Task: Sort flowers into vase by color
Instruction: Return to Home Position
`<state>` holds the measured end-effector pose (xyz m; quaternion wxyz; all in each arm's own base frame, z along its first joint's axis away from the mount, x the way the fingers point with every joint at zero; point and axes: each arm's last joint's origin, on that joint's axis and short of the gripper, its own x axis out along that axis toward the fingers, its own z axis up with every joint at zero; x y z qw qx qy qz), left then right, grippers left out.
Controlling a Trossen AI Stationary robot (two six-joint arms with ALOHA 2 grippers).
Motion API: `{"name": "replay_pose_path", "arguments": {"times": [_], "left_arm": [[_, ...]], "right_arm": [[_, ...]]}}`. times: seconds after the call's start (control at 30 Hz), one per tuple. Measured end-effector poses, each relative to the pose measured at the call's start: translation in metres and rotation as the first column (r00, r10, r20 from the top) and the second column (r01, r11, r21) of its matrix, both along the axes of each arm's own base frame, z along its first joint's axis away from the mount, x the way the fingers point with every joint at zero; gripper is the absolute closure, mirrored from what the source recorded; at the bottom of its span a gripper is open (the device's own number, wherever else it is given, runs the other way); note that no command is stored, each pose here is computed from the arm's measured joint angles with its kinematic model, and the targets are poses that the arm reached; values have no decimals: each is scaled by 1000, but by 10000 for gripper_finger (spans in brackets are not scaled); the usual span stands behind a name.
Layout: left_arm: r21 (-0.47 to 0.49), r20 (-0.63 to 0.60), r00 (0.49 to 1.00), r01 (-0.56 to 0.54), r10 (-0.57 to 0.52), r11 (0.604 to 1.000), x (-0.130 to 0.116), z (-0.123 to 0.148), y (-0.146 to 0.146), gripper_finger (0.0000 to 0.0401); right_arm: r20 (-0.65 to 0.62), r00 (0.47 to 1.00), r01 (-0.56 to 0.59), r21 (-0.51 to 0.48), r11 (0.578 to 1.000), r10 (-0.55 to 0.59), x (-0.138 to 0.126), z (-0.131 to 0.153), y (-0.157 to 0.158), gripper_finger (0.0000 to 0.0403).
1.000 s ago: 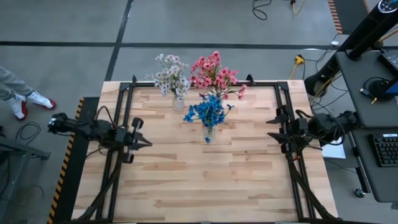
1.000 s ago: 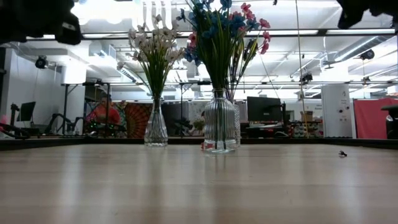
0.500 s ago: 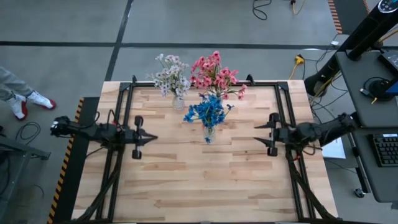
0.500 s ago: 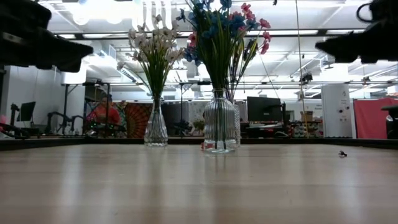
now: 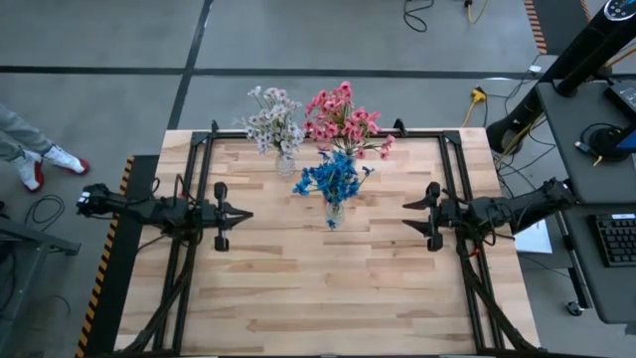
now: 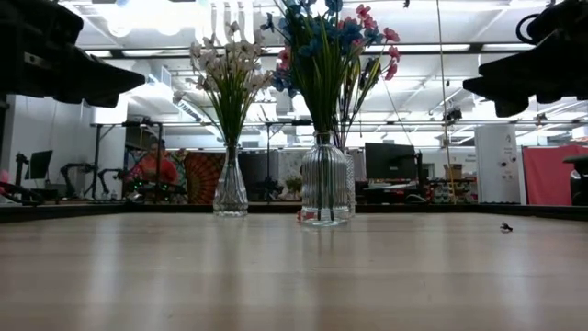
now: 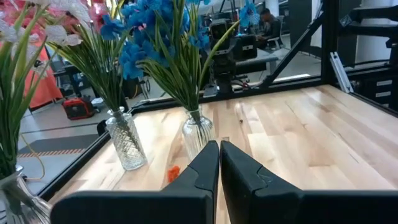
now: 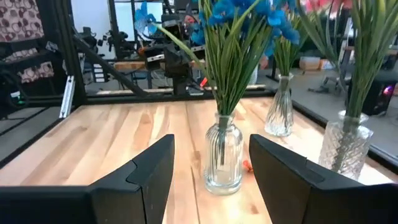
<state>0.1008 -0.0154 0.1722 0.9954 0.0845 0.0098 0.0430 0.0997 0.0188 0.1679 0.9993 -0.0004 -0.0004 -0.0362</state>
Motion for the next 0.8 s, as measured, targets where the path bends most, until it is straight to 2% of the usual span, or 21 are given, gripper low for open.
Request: {"name": "replay_pose_path", "arguments": {"times": [0.13, 0.8], "left_arm": [[3, -12, 1000, 0, 0, 1000, 1, 0, 0, 401], [21, -83, 997, 1, 0, 1000, 6, -6, -1, 401]], "right_arm": [[-1, 1000, 0, 34, 999, 0, 0, 0, 0, 202], [-3, 1000, 0, 26, 1000, 0, 0, -1, 0, 202]]}}
